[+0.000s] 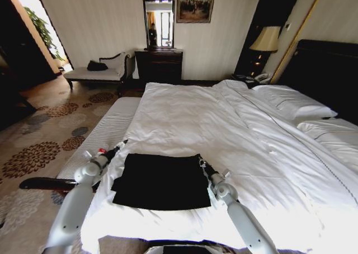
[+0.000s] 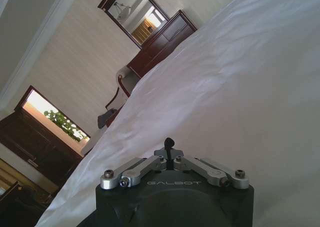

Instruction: Fold the clothes on the bed.

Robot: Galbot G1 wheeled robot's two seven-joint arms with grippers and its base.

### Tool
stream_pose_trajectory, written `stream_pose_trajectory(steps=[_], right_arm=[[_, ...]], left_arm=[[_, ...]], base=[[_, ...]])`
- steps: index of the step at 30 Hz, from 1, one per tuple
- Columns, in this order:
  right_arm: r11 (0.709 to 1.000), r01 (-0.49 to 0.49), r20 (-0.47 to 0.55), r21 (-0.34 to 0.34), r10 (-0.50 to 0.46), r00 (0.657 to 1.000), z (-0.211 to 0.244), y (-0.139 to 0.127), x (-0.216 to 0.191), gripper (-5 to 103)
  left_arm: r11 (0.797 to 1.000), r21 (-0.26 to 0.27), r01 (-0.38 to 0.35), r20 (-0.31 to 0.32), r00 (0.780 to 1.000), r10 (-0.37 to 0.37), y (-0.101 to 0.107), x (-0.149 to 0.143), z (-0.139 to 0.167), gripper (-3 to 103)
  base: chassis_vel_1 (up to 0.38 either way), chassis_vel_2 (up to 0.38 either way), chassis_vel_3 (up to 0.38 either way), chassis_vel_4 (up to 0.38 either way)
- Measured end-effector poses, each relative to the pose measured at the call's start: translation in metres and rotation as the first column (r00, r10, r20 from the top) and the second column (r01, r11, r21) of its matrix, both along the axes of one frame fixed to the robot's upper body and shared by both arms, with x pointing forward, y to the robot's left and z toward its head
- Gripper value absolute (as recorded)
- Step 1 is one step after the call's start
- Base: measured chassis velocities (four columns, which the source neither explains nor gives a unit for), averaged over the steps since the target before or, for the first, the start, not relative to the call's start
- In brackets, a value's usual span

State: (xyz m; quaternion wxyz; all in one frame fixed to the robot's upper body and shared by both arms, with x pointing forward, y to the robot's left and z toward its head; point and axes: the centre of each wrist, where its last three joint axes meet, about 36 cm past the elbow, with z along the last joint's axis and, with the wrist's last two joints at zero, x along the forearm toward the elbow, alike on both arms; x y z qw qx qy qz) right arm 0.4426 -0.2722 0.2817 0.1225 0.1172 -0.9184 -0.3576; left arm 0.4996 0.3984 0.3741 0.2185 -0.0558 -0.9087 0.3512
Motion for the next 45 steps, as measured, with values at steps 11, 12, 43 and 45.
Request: stream_pose_trajectory(steps=[11, 12, 43, 45], right_arm=[[1.000, -0.006, 0.005, -0.016, 0.007, 1.000, 0.000, 0.004, -0.003, 1], [1.000, -0.006, 0.005, -0.016, 0.007, 1.000, 0.000, 0.004, -0.003, 1], [1.000, 0.007, 0.022, -0.026, -0.006, 1.000, 0.008, 0.006, -0.001, 1], [1.000, 0.009, 0.025, -0.026, -0.009, 1.000, 0.010, 0.007, 0.000, 1]], left_arm=[[0.998, -0.005, 0.058, -0.026, 0.998, -0.058, -0.036, 0.005, -0.039, 100], [0.998, -0.005, 0.058, -0.026, 0.998, -0.058, -0.036, 0.005, -0.039, 100], [0.999, 0.002, 0.045, 0.005, 0.999, -0.045, -0.035, -0.011, -0.035, 14], [0.999, 0.003, 0.041, 0.008, 0.999, -0.041, -0.033, -0.013, -0.035, 8]], base=[[0.000, 0.000, 0.000, 0.000], [0.000, 0.000, 0.000, 0.000], [0.000, 0.000, 0.000, 0.000], [0.000, 0.000, 0.000, 0.000]])
